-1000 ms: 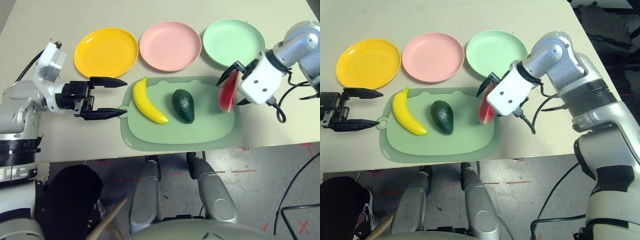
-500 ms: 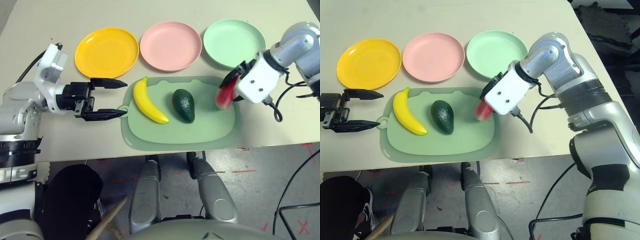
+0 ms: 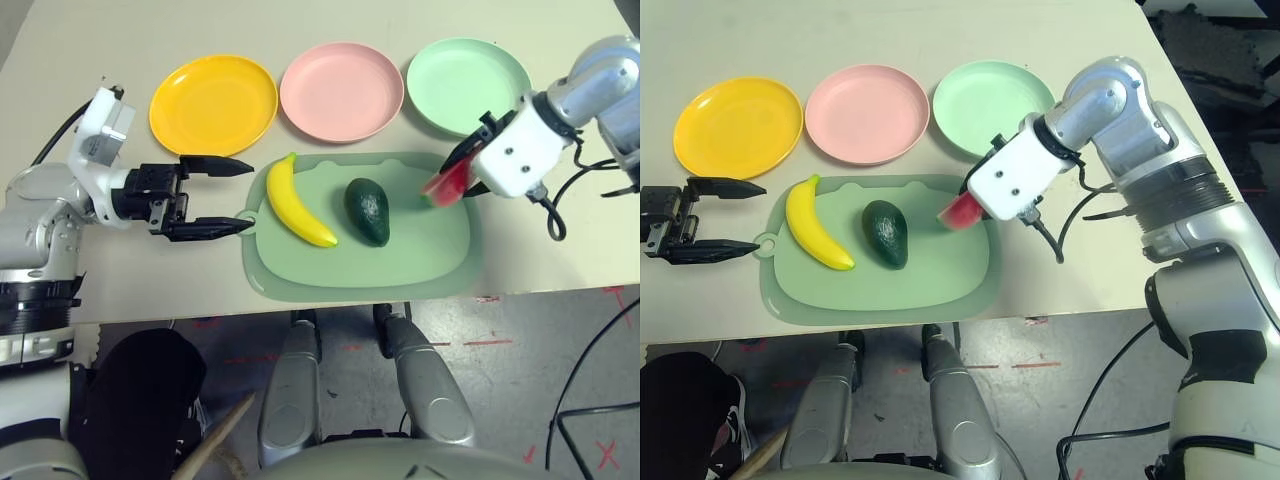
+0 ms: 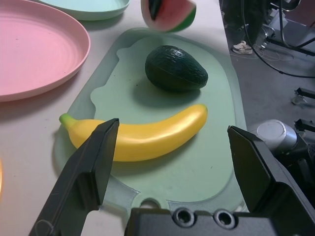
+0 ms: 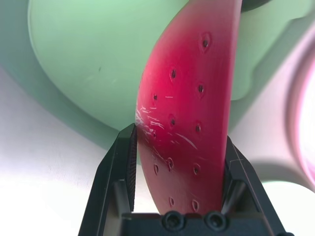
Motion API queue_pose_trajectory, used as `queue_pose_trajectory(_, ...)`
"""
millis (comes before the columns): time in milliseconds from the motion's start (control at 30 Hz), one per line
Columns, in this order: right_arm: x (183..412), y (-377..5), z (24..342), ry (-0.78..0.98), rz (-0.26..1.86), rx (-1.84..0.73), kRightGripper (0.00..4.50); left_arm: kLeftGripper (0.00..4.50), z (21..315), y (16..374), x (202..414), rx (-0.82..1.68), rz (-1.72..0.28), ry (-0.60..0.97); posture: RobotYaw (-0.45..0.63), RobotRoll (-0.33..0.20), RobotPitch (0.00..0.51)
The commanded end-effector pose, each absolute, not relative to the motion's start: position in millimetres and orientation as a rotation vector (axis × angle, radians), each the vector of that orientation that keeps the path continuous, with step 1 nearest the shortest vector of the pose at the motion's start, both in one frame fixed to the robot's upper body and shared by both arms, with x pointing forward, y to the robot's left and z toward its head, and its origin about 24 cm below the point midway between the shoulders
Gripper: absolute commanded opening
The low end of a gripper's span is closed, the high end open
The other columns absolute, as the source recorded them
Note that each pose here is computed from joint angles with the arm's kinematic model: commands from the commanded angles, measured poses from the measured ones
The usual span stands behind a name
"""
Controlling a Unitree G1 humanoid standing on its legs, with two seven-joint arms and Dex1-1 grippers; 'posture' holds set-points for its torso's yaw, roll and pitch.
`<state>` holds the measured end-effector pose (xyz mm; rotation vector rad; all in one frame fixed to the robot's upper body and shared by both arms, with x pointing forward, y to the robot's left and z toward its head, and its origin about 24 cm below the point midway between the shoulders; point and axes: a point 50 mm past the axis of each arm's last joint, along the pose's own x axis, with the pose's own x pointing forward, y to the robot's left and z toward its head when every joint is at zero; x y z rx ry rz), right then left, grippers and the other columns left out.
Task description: Place the fruits into color-matched plates.
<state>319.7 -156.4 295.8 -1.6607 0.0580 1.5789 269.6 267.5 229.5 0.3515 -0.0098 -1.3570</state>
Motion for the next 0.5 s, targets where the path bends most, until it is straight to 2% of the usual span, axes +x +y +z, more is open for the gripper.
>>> queue_pose_trajectory(33,314,-149,303,0.054,1.616,-1.619,2.05,4.5,231,270,270,0.359,-1.344,-0.006,-0.03,0.0,0.404)
queue_pose_trajectory(233,322,-132,324,-0.022,1.581,-1.51,2.05,4.5,233,269,268,0.341,-1.32,-0.037,-0.03,0.0,0.403)
queue_pose_trajectory(500,353,-106,335,-0.123,1.42,-1.403,2.05,4.5,229,262,271,0.359,-1.219,-0.005,-0.01,0.0,0.396)
